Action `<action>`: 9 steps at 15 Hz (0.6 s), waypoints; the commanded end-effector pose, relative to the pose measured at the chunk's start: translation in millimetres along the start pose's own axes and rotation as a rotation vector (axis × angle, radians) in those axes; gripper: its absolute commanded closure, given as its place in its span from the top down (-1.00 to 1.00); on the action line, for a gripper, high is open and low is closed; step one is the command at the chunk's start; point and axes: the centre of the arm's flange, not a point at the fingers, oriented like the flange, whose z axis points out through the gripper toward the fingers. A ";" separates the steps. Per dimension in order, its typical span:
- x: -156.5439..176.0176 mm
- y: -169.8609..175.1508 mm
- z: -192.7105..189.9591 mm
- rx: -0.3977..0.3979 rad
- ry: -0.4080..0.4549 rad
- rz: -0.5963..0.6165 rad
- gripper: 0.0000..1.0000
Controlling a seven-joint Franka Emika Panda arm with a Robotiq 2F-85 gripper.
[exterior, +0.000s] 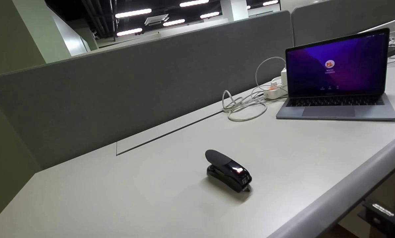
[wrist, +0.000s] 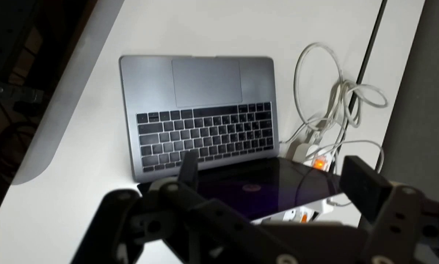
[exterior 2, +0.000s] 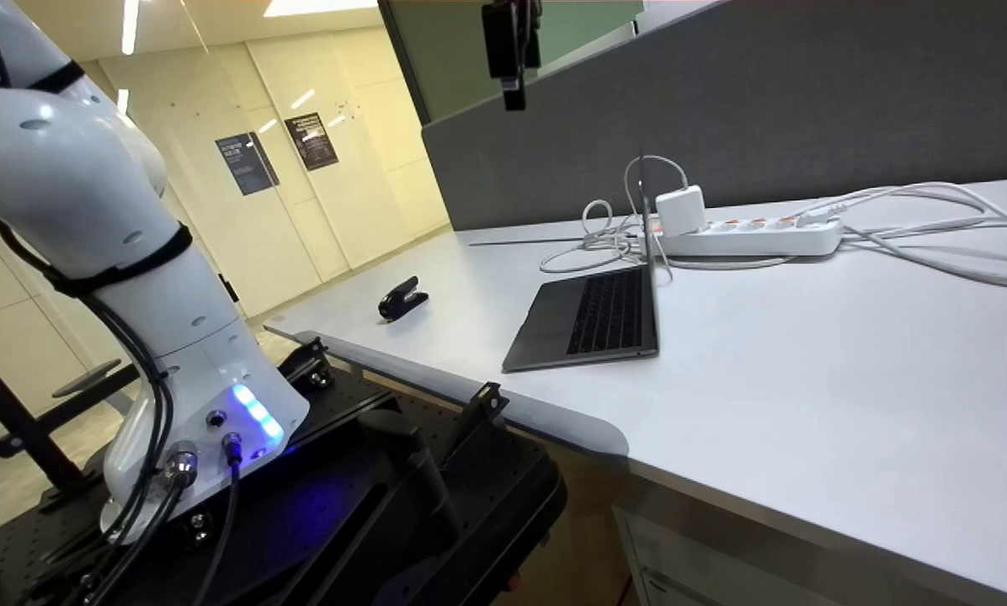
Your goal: Fold the laptop
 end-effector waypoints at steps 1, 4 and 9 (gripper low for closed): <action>43.4 -11.7 -14.9 -0.071 0.096 0.117 1.00; 71.8 -20.3 -14.2 -0.110 0.153 0.152 1.00; 99.0 -47.4 18.8 -0.171 0.084 0.097 1.00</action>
